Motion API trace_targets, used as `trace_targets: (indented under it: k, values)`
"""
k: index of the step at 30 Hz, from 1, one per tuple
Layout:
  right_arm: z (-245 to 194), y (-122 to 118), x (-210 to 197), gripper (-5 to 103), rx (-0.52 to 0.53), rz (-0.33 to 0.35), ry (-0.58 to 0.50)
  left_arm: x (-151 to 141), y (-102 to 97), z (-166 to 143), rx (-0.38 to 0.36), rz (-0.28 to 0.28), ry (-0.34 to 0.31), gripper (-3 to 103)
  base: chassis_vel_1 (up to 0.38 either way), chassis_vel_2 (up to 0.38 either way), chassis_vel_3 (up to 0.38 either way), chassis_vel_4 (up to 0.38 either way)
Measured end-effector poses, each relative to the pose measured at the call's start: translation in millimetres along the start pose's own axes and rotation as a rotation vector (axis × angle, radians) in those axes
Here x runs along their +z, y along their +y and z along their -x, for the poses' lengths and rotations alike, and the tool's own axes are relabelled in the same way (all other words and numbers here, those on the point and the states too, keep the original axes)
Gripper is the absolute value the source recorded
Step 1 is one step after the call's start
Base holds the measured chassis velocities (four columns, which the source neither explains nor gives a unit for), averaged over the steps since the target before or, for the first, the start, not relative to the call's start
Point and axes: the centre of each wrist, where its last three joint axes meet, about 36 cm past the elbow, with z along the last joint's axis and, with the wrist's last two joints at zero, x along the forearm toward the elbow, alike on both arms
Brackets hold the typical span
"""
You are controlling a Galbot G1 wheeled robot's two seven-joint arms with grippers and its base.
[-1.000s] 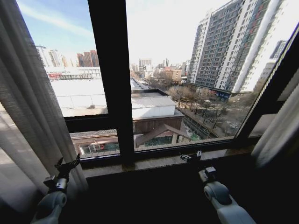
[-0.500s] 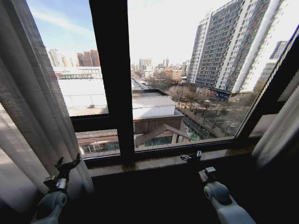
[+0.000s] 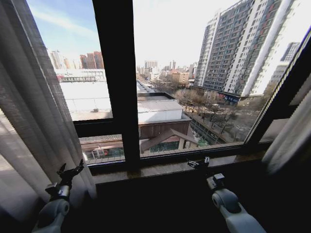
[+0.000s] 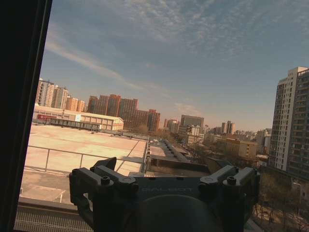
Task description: Open the curtains by pulling them apart, changing their state from closed to fully open.
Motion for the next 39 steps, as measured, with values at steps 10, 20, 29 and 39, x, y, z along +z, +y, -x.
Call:
trace_targets:
  k: [10, 20, 29, 39]
  values:
    - [0.0, 0.0, 0.0, 100, 0.0, 0.0, 0.0, 0.0, 0.0, 0.0, 0.0, 0.0, 0.0, 100, 0.0, 0.0, 0.0, 0.0]
    - [0.0, 0.0, 0.0, 100, 0.0, 0.0, 0.0, 0.0, 0.0, 0.0, 0.0, 0.0, 0.0, 100, 0.0, 0.0, 0.0, 0.0]
    - [0.0, 0.0, 0.0, 100, 0.0, 0.0, 0.0, 0.0, 0.0, 0.0, 0.0, 0.0, 0.0, 100, 0.0, 0.0, 0.0, 0.0]
    - [0.0, 0.0, 0.0, 100, 0.0, 0.0, 0.0, 0.0, 0.0, 0.0, 0.0, 0.0, 0.0, 100, 0.0, 0.0, 0.0, 0.0]
